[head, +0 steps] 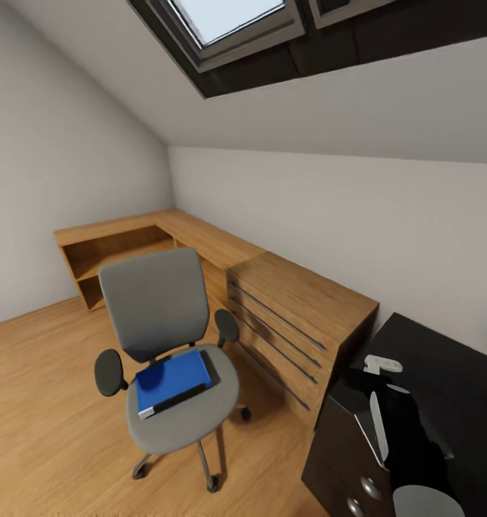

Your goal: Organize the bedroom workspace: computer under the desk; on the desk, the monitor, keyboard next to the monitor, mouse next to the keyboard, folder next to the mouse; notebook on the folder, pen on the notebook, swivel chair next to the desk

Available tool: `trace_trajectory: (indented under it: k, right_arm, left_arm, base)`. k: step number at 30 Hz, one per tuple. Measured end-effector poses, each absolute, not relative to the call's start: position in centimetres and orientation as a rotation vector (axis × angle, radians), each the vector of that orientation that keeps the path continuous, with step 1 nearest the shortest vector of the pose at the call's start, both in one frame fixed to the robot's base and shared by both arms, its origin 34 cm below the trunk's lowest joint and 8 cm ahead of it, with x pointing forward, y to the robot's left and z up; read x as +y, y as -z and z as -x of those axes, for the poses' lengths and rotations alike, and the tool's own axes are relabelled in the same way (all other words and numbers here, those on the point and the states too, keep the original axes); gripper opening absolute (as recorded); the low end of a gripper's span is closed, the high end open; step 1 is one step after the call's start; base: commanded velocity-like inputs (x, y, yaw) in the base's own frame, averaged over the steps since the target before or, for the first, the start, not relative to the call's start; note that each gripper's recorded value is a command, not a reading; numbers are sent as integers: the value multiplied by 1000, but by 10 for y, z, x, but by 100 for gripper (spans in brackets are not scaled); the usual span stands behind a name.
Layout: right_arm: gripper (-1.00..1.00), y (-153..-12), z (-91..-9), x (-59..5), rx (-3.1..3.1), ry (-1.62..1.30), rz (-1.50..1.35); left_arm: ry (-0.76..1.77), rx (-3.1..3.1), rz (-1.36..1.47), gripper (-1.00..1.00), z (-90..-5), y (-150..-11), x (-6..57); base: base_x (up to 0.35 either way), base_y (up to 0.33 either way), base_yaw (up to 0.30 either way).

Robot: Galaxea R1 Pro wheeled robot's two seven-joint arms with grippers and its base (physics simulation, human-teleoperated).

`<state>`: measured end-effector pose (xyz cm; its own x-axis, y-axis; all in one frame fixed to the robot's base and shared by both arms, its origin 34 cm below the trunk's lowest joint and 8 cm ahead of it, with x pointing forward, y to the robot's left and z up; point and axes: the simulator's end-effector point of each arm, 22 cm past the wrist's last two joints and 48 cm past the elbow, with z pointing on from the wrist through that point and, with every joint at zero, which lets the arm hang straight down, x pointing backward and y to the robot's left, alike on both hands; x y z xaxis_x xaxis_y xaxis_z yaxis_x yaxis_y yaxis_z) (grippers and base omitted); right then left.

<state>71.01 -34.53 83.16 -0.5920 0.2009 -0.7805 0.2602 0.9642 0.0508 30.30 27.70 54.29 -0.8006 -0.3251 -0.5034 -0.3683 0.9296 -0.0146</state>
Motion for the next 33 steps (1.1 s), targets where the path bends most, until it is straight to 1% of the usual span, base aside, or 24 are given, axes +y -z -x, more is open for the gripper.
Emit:
trace_trajectory:
  k: [5,13,33]
  right_arm:
    - [100,-830,-710,-344,2225,84,-322]
    - [100,-818,-707,-340,2246,75,-318]
    - [100,-795,-700,-337,2287,65,-308]
  left_arm:
    - [-115,2574,497,100,-302,-543,277]
    - [-117,2578,497,100,-300,-542,277]
    - [-121,2579,499,100,-299,-541,279]
  base:
    - [0,161,235]
    - [0,299,133]
    - [0,325,11]
